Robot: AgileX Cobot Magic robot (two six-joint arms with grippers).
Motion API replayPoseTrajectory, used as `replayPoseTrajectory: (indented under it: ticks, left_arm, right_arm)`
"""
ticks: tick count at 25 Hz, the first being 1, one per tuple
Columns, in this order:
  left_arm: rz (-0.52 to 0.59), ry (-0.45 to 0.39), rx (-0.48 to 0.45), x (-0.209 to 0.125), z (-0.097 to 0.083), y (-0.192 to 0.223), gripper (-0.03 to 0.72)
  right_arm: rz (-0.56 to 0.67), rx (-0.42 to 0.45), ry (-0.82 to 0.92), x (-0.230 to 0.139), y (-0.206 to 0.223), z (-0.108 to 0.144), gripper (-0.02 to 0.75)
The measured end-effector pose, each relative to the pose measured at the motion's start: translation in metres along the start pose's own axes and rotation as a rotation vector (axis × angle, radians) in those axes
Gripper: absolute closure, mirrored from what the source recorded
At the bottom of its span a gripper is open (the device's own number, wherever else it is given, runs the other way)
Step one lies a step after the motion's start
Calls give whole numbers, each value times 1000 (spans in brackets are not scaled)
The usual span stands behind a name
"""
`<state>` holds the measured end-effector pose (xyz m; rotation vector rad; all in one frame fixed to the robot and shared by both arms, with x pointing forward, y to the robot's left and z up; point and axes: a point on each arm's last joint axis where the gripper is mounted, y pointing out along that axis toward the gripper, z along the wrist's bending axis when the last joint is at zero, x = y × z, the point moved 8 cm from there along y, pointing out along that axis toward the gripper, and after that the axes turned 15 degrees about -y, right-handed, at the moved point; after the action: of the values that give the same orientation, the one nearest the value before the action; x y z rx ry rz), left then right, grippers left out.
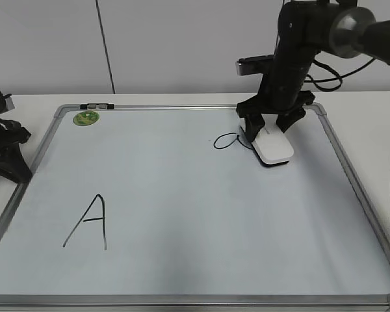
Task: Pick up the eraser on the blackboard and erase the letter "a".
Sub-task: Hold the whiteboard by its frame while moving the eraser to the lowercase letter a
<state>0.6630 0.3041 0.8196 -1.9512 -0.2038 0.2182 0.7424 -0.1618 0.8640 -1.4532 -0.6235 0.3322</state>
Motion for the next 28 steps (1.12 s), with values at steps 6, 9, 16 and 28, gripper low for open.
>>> replayPoseTrajectory:
  ticks: [6, 9, 16, 28]
  left_arm:
    - [0, 0, 0, 0, 0, 0, 652]
    - [0, 0, 0, 0, 0, 0, 652]
    - [0, 0, 0, 0, 0, 0, 652]
    - [-3, 1, 2, 1, 0, 0, 652]
  right_arm:
    - [15, 4, 0, -1, 7, 0, 201]
    - [17, 3, -1, -1, 7, -1, 201]
    - [18, 8, -4, 0, 8, 2, 201]
    - [13, -22, -161, 25, 17, 61, 201]
